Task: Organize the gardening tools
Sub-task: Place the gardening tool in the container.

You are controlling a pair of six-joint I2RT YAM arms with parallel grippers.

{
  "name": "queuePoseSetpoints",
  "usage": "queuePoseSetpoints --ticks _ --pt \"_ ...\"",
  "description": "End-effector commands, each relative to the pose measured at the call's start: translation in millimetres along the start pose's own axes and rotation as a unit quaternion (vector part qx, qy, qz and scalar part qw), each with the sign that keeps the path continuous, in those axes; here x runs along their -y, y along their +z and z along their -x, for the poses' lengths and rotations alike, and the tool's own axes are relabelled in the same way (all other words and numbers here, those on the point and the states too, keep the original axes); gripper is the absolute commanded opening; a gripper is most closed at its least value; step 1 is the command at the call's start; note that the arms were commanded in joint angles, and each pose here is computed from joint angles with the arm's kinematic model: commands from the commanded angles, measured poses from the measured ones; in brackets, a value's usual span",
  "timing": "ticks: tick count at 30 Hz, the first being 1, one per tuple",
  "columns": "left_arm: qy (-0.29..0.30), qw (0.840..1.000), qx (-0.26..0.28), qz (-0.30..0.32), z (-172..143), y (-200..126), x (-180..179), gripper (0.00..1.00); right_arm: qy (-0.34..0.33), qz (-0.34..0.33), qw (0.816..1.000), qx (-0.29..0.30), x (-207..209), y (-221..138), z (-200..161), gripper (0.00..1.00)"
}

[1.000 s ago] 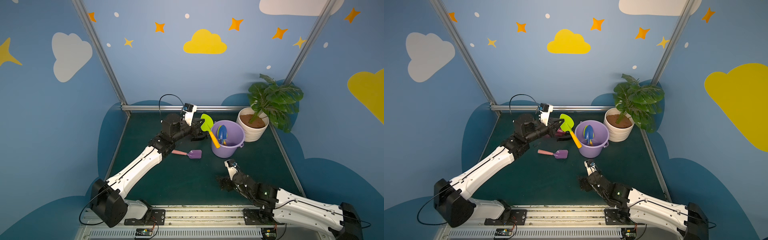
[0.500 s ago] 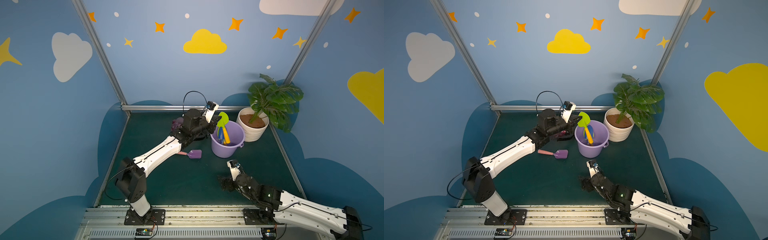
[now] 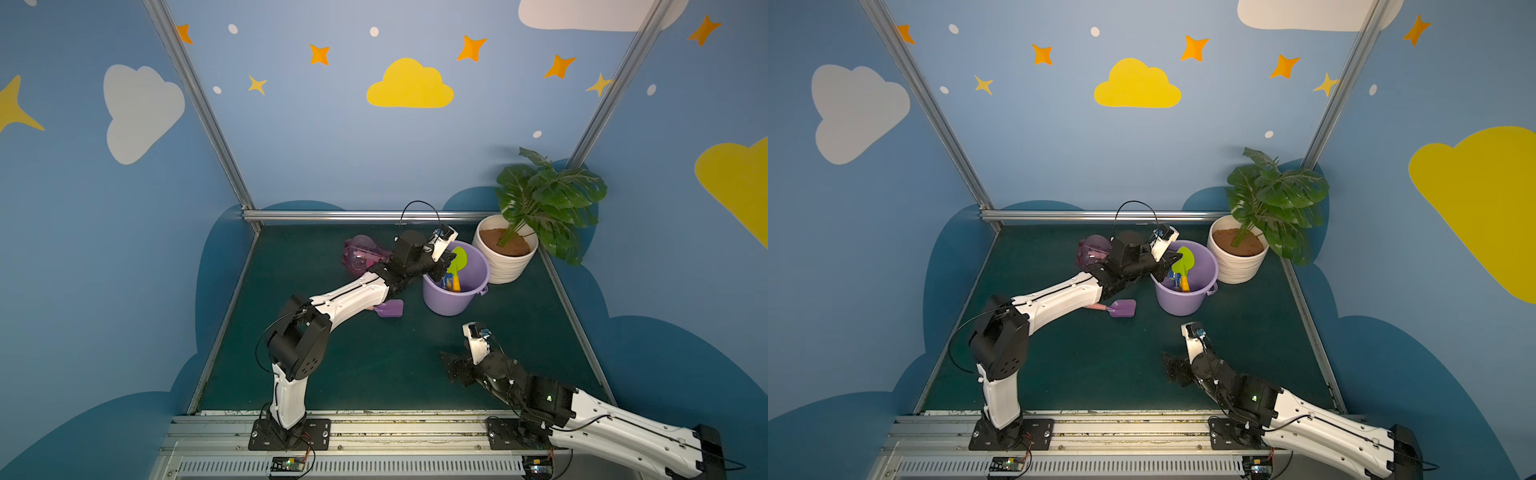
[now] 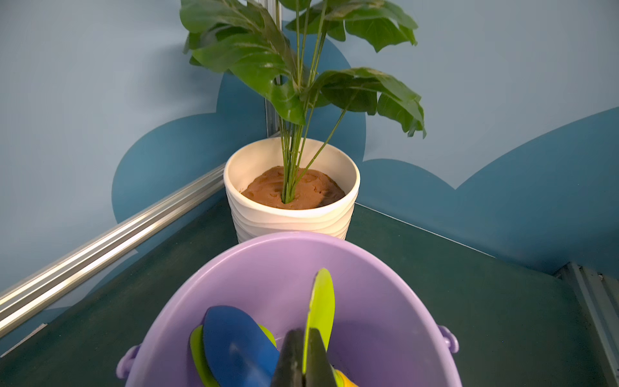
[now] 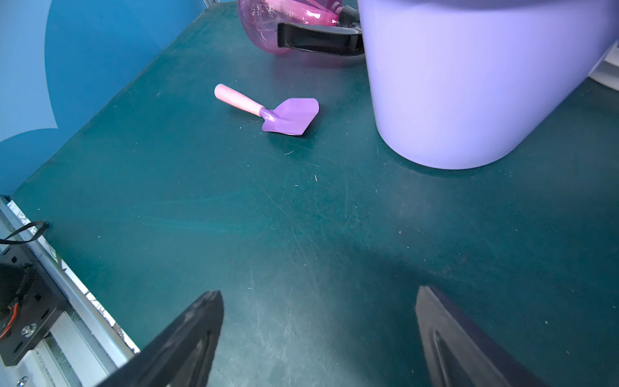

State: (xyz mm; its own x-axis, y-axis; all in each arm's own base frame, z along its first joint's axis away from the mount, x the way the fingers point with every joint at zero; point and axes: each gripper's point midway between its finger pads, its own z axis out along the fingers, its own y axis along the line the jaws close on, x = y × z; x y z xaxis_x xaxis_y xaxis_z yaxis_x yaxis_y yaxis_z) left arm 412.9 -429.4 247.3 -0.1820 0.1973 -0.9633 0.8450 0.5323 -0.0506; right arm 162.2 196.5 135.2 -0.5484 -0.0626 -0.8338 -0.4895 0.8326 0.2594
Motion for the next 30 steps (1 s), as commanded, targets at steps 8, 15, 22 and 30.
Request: queuePoseSetpoints --ticks 8,15,22,30 --pt "0.008 1.000 -0.016 -0.012 -6.3 18.0 0.4 0.11 -0.002 -0.005 1.000 0.002 2.2 0.4 -1.5 0.91" --pt "0.004 0.999 -0.040 -0.011 -19.3 22.4 -1.2 0.20 -0.005 -0.004 1.000 0.012 0.7 1.0 3.3 0.91" --pt "0.002 0.999 -0.039 -0.010 -9.8 14.5 -0.6 0.32 -0.010 -0.001 1.000 0.015 -2.9 3.5 6.8 0.92" --pt "0.009 0.999 -0.027 -0.029 20.2 -24.6 13.8 0.38 -0.016 -0.001 1.000 -0.001 -7.5 10.3 3.8 0.92"
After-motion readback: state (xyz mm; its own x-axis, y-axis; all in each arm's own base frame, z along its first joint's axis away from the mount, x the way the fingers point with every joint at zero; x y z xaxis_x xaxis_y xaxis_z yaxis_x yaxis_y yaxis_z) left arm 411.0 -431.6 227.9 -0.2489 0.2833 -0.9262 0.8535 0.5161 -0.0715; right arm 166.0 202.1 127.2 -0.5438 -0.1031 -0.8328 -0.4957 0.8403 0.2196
